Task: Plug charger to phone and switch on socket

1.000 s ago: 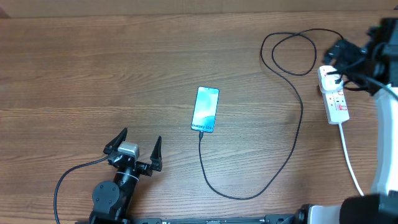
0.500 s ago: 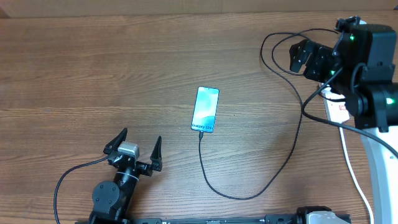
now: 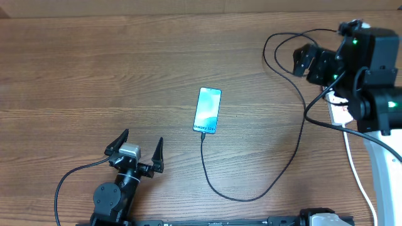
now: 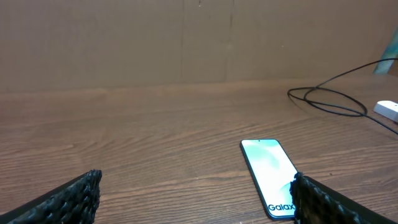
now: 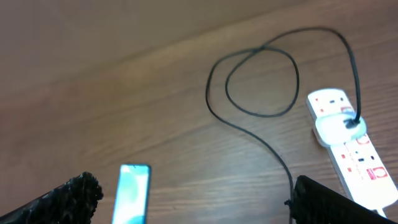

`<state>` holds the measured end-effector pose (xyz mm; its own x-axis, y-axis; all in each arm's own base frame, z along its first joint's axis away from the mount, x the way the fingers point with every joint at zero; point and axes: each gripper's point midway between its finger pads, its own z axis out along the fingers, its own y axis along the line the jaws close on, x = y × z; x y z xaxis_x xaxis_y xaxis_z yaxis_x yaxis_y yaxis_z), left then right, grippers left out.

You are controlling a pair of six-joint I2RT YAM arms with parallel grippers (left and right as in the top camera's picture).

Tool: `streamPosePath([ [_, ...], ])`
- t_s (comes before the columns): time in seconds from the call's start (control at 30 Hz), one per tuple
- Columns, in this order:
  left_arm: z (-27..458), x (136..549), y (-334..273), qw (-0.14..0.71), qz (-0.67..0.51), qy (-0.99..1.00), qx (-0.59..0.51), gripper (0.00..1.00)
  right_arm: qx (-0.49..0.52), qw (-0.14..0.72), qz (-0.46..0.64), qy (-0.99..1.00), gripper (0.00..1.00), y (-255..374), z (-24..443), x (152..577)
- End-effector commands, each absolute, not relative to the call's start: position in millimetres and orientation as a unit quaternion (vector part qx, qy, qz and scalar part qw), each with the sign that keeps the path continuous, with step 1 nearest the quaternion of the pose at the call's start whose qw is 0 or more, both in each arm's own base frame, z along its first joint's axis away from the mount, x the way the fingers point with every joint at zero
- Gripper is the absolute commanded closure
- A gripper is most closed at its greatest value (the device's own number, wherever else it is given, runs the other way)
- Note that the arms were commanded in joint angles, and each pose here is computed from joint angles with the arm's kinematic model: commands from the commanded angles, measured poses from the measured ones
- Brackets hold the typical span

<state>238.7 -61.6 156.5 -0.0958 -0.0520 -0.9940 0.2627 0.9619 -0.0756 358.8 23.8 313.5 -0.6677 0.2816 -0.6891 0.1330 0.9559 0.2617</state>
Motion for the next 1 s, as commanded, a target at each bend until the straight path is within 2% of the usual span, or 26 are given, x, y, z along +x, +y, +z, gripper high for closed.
streamPosePath([
  [0.0,156,239,-58,0.672,-0.104,0.729,0.072,0.0,0.1,0.368,0.075,0.921,0.0,21,284,352],
  [0.53,156,239,-58,0.672,-0.104,0.729,0.072,0.01,0.09,0.315,0.109,0.939,0.0,36,147,331],
  [0.97,156,239,-58,0.672,-0.105,0.729,0.072,0.01,0.085,0.327,0.136,0.931,0.0,43,80,319],
])
